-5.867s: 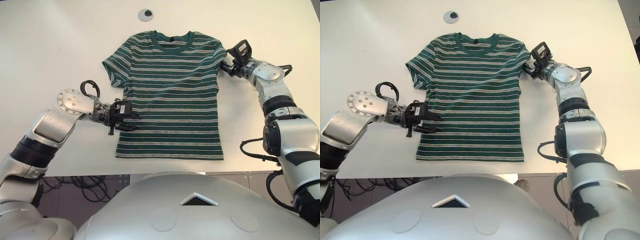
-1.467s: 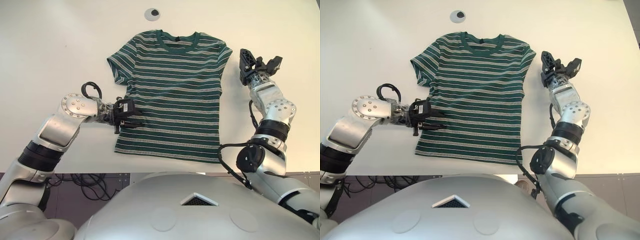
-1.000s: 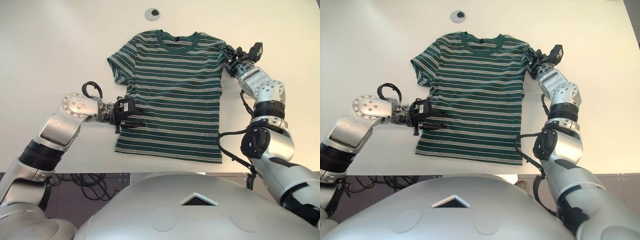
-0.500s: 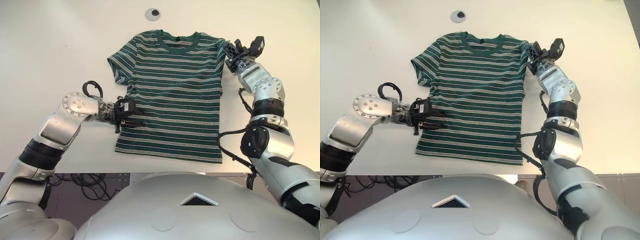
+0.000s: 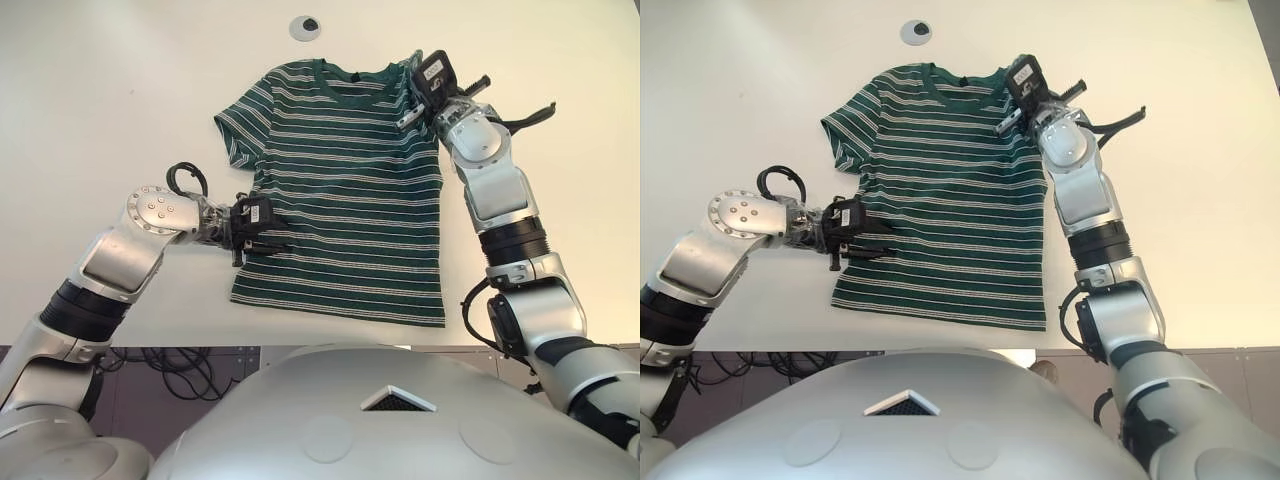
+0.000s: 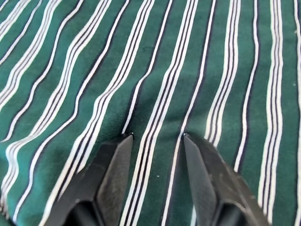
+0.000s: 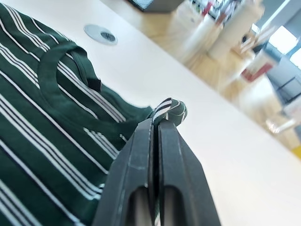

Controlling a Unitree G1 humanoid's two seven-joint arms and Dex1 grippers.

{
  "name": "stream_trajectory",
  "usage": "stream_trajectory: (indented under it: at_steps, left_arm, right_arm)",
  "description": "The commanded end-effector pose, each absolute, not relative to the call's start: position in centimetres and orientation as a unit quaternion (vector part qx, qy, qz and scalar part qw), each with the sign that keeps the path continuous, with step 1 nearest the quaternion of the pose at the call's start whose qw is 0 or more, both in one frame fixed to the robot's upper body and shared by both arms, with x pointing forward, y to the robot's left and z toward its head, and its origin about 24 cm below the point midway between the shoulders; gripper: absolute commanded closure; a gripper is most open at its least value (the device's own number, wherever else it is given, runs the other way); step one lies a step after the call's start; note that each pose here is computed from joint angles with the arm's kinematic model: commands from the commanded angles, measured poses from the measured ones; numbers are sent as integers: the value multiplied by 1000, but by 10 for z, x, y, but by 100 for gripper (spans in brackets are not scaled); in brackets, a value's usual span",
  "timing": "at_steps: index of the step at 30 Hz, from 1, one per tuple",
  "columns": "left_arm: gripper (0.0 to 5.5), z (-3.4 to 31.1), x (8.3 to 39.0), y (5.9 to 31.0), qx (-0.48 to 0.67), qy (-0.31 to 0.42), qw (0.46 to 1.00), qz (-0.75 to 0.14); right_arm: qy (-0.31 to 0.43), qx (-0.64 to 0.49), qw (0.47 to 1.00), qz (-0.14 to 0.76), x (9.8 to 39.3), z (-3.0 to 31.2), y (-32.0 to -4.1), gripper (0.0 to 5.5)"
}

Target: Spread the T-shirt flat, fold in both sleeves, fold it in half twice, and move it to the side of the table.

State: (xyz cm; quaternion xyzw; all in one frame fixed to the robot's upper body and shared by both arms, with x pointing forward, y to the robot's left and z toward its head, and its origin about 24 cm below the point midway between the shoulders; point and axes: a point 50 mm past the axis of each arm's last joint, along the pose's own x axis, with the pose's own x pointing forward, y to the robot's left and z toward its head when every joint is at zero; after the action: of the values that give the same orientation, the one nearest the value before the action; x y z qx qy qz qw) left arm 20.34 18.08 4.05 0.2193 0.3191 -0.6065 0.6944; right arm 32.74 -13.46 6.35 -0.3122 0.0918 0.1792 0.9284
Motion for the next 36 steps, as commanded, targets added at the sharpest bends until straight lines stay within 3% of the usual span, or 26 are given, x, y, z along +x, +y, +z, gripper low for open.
stream_trajectory:
  at_steps: [1, 10, 16, 21, 24, 26, 28, 32, 36]
  left_arm:
    - [357, -3, 170, 195, 189, 443, 656, -581]
    - [357, -3, 171, 195, 191, 443, 654, -582]
    - [357, -3, 169, 191, 189, 441, 655, -584]
    - [357, -4, 168, 192, 187, 442, 661, -577]
    - [357, -3, 170, 193, 187, 440, 663, -576]
    - [357, -3, 168, 194, 187, 442, 662, -575]
    - [357, -3, 167, 195, 187, 444, 660, -576]
    - [357, 0, 168, 196, 190, 445, 657, -578]
    - [357, 0, 169, 197, 191, 447, 655, -579]
  right_arm:
    - [101, -357, 907, 200, 328, 72, -124, 549]
    - [165, -389, 866, 266, 323, 57, -75, 549]
    - [148, -321, 902, 248, 319, 71, -79, 434]
    - [125, -204, 913, 330, 293, 88, -71, 374]
    - [109, -82, 965, 223, 300, 107, -117, 374]
    - [124, 8, 981, 149, 301, 93, -159, 374]
    - [135, 90, 981, 110, 296, 77, -182, 374]
    - [185, 220, 952, 103, 280, 39, -192, 374]
    - [182, 313, 925, 115, 274, 32, -189, 374]
